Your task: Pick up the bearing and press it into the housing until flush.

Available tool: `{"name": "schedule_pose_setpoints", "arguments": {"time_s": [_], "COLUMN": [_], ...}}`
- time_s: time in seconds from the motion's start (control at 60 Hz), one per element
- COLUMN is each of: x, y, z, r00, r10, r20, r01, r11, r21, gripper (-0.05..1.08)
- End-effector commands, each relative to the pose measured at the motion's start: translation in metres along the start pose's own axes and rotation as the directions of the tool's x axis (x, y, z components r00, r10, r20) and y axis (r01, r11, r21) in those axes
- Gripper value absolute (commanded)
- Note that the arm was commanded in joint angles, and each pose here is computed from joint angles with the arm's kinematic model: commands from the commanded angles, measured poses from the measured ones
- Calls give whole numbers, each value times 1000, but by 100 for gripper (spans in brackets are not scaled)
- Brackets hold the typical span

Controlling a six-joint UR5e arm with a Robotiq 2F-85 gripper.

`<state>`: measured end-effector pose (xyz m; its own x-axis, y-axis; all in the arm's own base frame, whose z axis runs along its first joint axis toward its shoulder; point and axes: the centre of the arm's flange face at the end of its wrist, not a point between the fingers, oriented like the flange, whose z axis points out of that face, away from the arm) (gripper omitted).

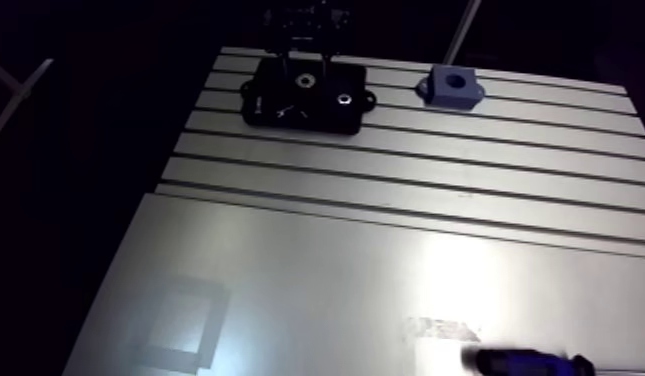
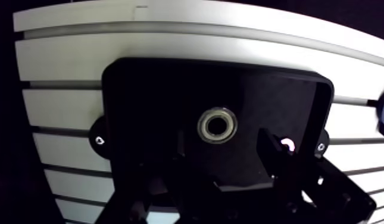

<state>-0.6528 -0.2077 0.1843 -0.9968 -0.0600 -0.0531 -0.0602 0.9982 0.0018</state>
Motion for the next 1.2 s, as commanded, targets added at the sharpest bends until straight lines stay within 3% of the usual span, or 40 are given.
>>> {"name": "schedule_pose_setpoints", "arguments": {"time_s": [0.017, 1.2], "x": [0, 4], "y": [0, 0], "z": [5, 14], "r00": [1000, 1000], "r10": [0, 3], "r20": [6, 13], "r01": [0, -3], "r11": [1000, 1000], "r21": [0, -2], "gripper": [32, 40]}}
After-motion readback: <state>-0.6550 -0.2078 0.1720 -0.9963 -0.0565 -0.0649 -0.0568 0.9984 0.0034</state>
